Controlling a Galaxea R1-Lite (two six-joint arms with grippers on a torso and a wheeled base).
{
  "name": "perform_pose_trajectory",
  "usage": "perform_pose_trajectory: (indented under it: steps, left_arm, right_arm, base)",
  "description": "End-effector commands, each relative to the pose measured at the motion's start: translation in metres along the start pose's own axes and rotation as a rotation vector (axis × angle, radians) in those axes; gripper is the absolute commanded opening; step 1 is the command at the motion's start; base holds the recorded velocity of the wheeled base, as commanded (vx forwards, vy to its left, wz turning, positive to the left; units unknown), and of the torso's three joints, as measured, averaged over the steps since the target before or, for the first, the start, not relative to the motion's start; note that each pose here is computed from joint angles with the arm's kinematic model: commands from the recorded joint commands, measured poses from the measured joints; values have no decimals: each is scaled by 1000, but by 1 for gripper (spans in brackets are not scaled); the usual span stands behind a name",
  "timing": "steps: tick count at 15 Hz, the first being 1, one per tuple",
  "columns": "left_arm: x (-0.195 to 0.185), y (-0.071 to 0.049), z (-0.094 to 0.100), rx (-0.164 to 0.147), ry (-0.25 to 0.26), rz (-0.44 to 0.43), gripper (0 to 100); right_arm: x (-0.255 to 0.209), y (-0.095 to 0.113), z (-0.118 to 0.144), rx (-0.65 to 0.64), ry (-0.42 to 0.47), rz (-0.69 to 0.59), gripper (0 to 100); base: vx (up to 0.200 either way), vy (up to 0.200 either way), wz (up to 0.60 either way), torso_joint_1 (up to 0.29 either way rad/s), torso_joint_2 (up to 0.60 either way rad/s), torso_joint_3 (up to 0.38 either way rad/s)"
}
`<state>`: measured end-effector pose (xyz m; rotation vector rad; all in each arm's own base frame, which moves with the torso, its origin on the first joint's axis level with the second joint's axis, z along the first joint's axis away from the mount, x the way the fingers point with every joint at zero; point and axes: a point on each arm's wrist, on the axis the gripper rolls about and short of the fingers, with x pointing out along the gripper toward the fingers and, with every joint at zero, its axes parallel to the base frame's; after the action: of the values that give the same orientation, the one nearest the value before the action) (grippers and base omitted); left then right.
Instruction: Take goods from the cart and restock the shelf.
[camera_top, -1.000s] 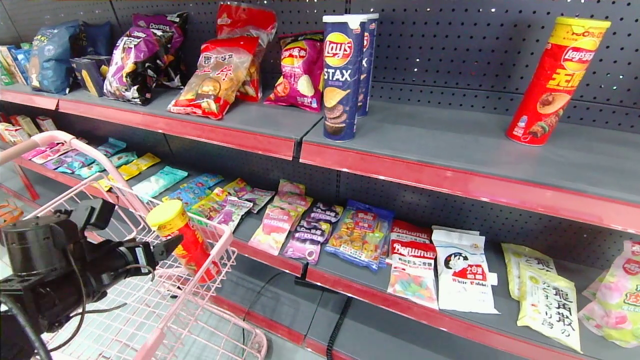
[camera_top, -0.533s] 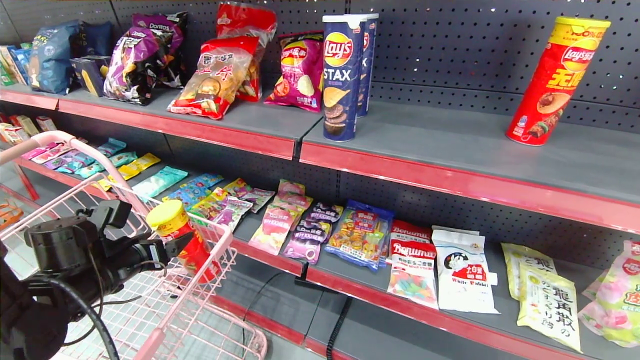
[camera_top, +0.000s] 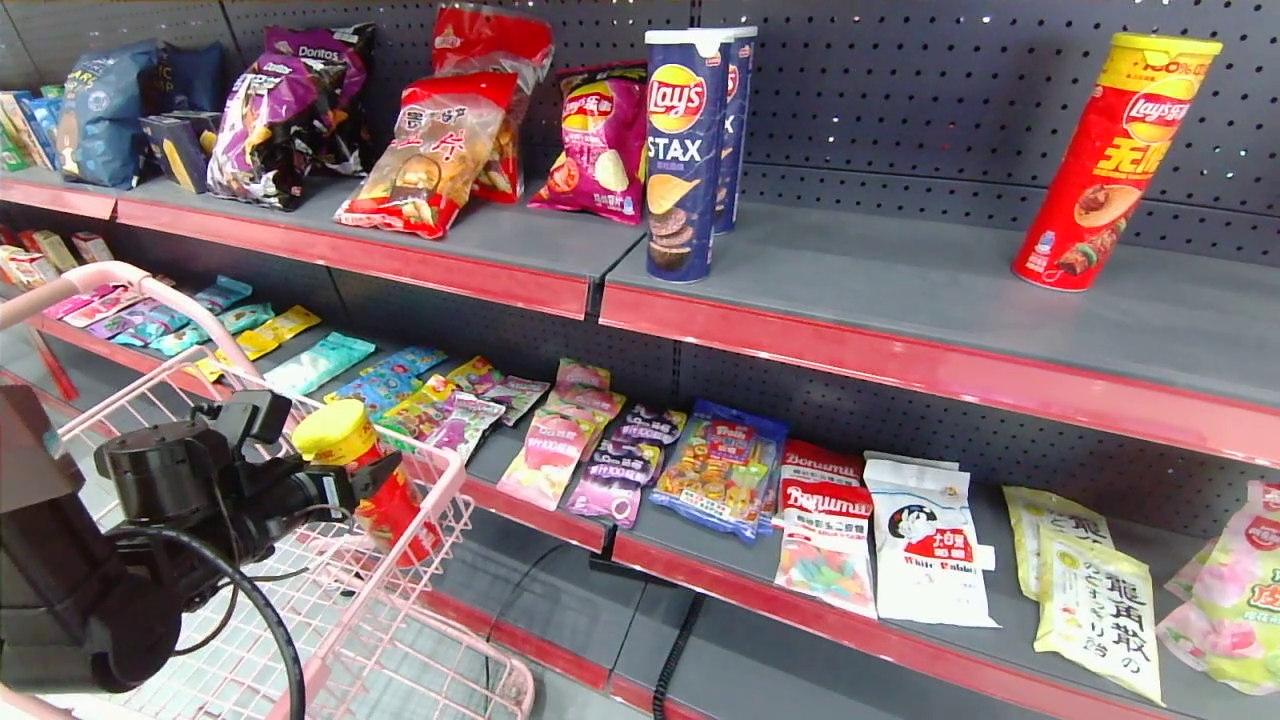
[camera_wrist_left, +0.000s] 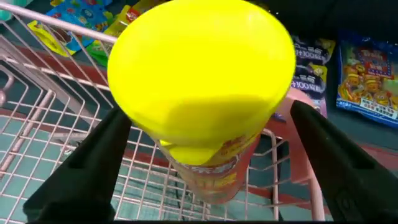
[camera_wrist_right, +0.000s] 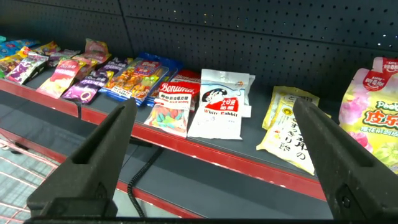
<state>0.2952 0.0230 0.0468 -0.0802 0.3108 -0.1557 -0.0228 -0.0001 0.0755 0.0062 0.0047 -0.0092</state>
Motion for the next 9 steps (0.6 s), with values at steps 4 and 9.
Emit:
perform_pose_trajectory:
  steps: [4,9]
  left_arm:
    - [8,5,-11,24,17,7,0]
    - [-5,12,8,32,-62,26,0]
  right_arm:
    - [0,0,0,0,1,0,100]
    - [0,0,0,0,1,0,100]
  base:
    - [0,0,0,0,0,0]
    - [0,0,0,0,0,0]
